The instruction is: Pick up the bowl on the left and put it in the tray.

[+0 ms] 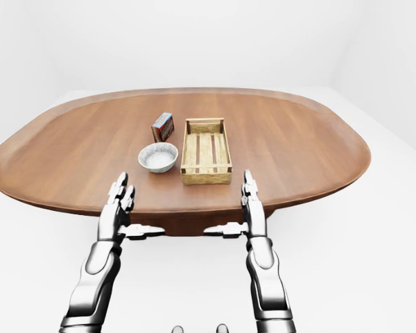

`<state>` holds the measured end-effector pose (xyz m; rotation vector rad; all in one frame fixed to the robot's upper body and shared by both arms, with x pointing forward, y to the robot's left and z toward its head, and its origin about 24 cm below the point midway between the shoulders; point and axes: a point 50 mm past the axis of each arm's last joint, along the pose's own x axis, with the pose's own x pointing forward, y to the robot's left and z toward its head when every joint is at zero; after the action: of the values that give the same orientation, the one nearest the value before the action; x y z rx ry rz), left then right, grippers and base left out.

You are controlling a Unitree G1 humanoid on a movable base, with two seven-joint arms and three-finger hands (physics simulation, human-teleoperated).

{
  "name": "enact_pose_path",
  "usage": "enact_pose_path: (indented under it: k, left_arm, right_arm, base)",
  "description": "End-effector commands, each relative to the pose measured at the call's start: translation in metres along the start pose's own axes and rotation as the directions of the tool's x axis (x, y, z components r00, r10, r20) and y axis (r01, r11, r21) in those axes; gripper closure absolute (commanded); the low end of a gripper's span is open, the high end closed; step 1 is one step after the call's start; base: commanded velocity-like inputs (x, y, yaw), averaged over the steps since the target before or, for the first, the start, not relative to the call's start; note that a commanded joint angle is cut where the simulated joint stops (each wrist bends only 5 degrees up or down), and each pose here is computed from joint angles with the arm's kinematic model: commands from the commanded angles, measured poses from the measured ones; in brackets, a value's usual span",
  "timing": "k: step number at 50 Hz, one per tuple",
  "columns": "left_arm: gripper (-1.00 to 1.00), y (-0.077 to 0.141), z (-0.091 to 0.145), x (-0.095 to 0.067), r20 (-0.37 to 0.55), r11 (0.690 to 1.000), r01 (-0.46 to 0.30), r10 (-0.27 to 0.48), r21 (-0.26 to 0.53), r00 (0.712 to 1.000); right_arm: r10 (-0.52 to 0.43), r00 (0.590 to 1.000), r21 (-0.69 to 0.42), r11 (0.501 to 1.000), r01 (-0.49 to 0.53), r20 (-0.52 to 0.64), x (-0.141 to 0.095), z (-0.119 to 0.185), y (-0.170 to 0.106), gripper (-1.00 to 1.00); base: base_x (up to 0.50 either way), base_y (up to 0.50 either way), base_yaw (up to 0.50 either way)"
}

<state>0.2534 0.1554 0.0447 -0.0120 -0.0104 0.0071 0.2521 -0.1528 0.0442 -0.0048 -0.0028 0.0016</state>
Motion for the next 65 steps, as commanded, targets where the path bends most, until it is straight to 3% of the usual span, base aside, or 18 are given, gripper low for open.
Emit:
enact_pose_path:
  k: [1, 12, 25, 34, 47, 65]
  left_arm:
    - [-1.00, 0.013, 0.009, -0.001, 0.026, 0.999, -0.021, 0.022, -0.030, 0.999]
    - [-1.00, 0.024, 0.021, 0.000, 0.043, 0.996, -0.055, 0.058, -0.064, 0.997]
    - [-1.00, 0.043, 0.056, -0.006, 0.191, 0.989, -0.095, 0.115, -0.111, 0.975]
    - [-1.00, 0.049, 0.066, -0.009, 0.231, 0.986, -0.110, 0.136, -0.122, 0.963]
    - [-1.00, 0.052, 0.075, -0.013, 0.268, 0.984, -0.117, 0.149, -0.132, 0.952]
    - [-1.00, 0.057, 0.080, -0.015, 0.288, 0.981, -0.129, 0.165, -0.143, 0.943]
  right_arm:
    - [0.005, 1.000, -0.016, 1.000, -0.005, 0.005, -0.005, 0.007, -0.006, -1.00]
    - [0.003, 1.000, -0.031, 1.000, -0.003, 0.005, -0.007, 0.009, -0.005, -1.00]
    - [-0.004, 0.999, -0.047, 0.999, 0.006, 0.043, -0.012, 0.020, -0.006, -1.00]
    - [0.006, 0.992, -0.069, 0.998, 0.003, 0.128, -0.021, 0.040, -0.003, -1.00]
    - [0.048, 0.919, -0.151, 0.989, 0.013, 0.392, -0.056, 0.104, 0.007, -1.00]
    - [0.043, 0.888, -0.167, 0.985, 0.038, 0.457, -0.066, 0.119, 0.005, -1.00]
  base:
    - [0.00, 0.00, 0.00]
    - [0.00, 0.00, 0.00]
    - [0.00, 0.00, 0.00]
    - [0.00, 0.00, 0.00]
    - [0.00, 0.00, 0.00]
    - [0.00, 0.00, 0.00]
